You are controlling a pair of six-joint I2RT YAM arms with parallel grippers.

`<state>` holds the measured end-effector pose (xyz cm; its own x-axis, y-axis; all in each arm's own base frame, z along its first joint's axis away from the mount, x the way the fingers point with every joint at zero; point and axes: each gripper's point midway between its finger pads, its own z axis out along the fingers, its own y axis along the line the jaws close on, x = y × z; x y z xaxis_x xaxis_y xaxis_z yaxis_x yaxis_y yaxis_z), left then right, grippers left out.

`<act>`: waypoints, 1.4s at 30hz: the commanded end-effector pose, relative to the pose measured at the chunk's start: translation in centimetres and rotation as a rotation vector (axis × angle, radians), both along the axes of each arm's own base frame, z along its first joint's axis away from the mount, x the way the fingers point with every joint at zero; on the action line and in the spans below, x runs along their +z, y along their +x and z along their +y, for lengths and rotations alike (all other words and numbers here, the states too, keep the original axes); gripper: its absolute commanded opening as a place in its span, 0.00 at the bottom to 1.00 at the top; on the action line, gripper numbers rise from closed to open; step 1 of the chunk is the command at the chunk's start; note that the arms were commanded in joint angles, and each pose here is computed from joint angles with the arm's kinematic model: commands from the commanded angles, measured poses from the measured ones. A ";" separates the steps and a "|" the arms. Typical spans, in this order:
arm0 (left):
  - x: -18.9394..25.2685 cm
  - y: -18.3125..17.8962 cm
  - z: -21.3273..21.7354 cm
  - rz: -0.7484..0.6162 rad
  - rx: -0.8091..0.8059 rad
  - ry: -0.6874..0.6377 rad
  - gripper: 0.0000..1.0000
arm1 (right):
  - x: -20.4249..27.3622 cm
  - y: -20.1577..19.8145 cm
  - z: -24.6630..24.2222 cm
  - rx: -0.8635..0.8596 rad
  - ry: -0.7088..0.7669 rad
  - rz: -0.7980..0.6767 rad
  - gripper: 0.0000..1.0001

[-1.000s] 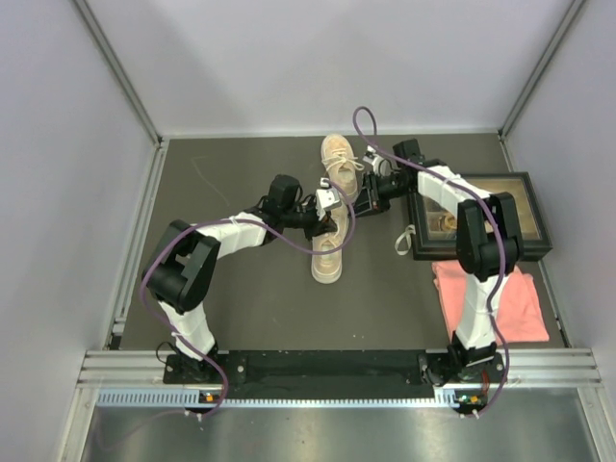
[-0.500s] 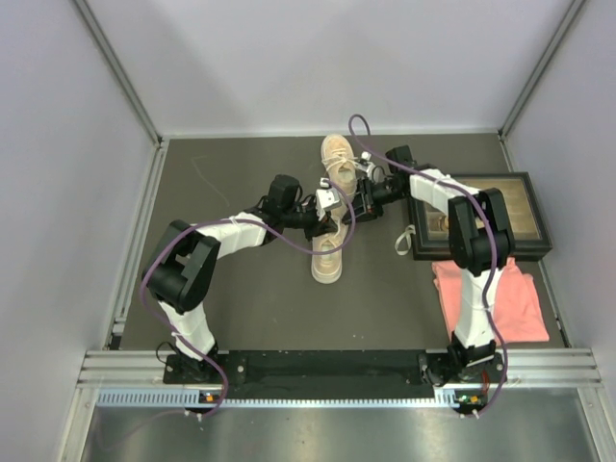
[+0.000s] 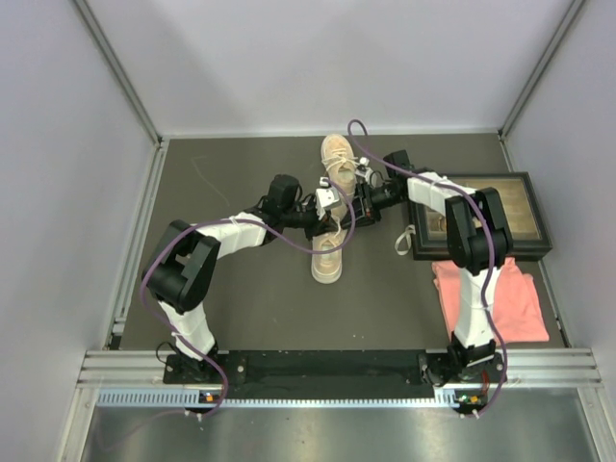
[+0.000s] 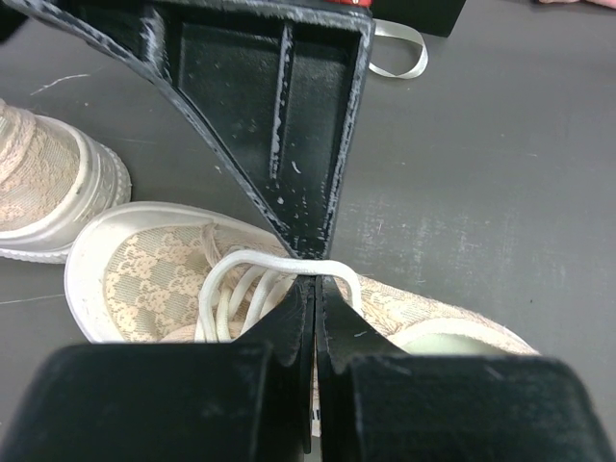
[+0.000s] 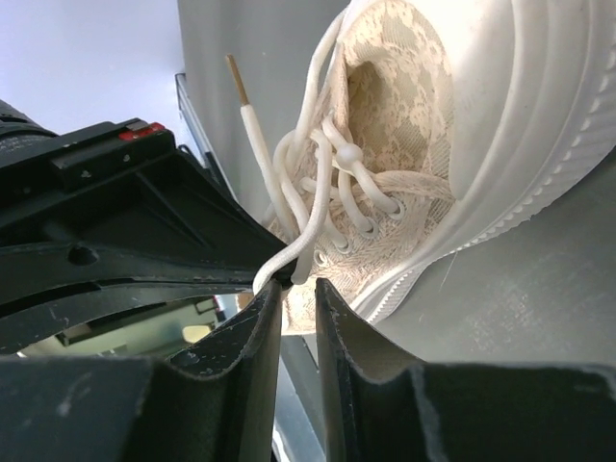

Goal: Tie the shoes

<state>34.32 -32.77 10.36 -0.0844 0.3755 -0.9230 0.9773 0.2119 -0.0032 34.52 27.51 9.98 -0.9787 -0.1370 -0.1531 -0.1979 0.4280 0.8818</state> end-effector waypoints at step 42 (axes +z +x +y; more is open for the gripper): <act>1.1 -0.6 -0.5 0.039 0.002 -0.091 0.00 | 0.2 0.2 0.9 -0.037 0.148 0.120 0.00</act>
<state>34.20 -32.47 10.11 -0.1623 0.3308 -0.9297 0.9639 0.2547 -0.0776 34.46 28.32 9.80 -0.9966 -0.0819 0.0023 -0.0225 0.3014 0.9532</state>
